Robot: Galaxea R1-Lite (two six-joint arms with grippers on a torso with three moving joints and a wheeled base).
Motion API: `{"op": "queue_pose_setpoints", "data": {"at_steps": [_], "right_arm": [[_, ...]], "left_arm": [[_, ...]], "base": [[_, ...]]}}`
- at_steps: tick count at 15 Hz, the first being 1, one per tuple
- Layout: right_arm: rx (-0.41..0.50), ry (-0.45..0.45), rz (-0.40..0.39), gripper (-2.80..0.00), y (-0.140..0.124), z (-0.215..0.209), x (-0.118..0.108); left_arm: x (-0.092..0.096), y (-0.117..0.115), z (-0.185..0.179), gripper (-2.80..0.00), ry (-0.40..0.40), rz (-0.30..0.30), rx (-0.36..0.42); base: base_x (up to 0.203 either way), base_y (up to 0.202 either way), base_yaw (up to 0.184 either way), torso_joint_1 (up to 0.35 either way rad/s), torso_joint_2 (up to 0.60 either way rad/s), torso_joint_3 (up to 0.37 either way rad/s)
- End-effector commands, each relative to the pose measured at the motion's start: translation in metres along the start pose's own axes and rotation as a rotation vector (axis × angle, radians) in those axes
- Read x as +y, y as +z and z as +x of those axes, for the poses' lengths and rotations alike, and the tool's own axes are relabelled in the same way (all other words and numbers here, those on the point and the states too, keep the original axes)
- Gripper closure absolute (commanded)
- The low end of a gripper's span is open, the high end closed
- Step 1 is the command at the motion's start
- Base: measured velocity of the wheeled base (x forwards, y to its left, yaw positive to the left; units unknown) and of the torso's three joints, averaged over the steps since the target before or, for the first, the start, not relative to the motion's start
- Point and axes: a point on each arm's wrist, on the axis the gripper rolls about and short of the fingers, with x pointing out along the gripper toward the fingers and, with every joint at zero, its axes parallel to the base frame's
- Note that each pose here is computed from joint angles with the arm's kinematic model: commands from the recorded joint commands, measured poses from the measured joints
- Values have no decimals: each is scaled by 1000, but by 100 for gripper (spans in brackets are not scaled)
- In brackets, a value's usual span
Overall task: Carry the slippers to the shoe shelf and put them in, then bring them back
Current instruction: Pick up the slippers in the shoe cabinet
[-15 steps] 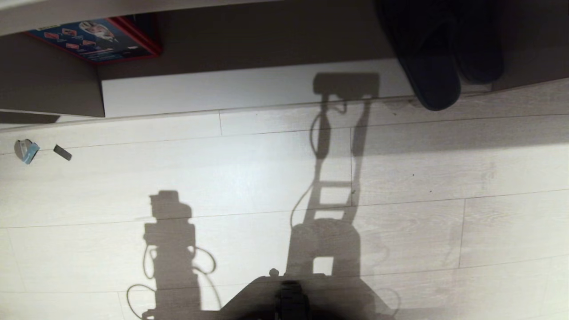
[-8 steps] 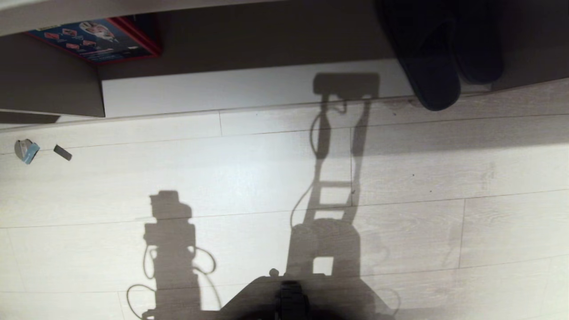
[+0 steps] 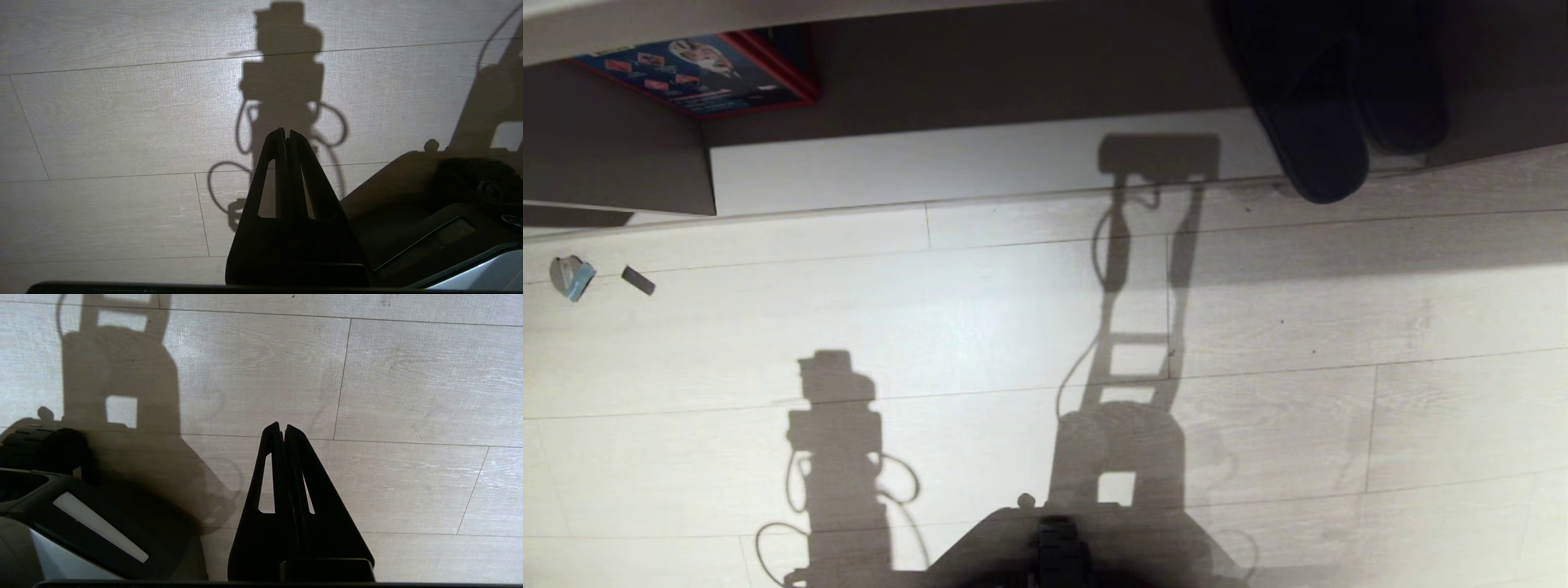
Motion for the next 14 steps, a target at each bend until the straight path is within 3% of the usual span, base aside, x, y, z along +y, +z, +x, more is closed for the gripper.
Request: {"op": "queue_pose_setpoints", "data": {"at_steps": [1,10,14], "right_arm": [[5,1,-5,0,0,0,0],[-4,1,-14,0,5,-2,0],[9,42,-15,0,57,-14,-2]], "left_arm": [[0,0,0,0,1,-1,0],[0,0,0,0,2,4,-2],[0,0,0,0,3,1,-2]], "base": [[0,0,0,0,0,0],[0,0,0,0,0,0],[0,0,0,0,0,0]]}}
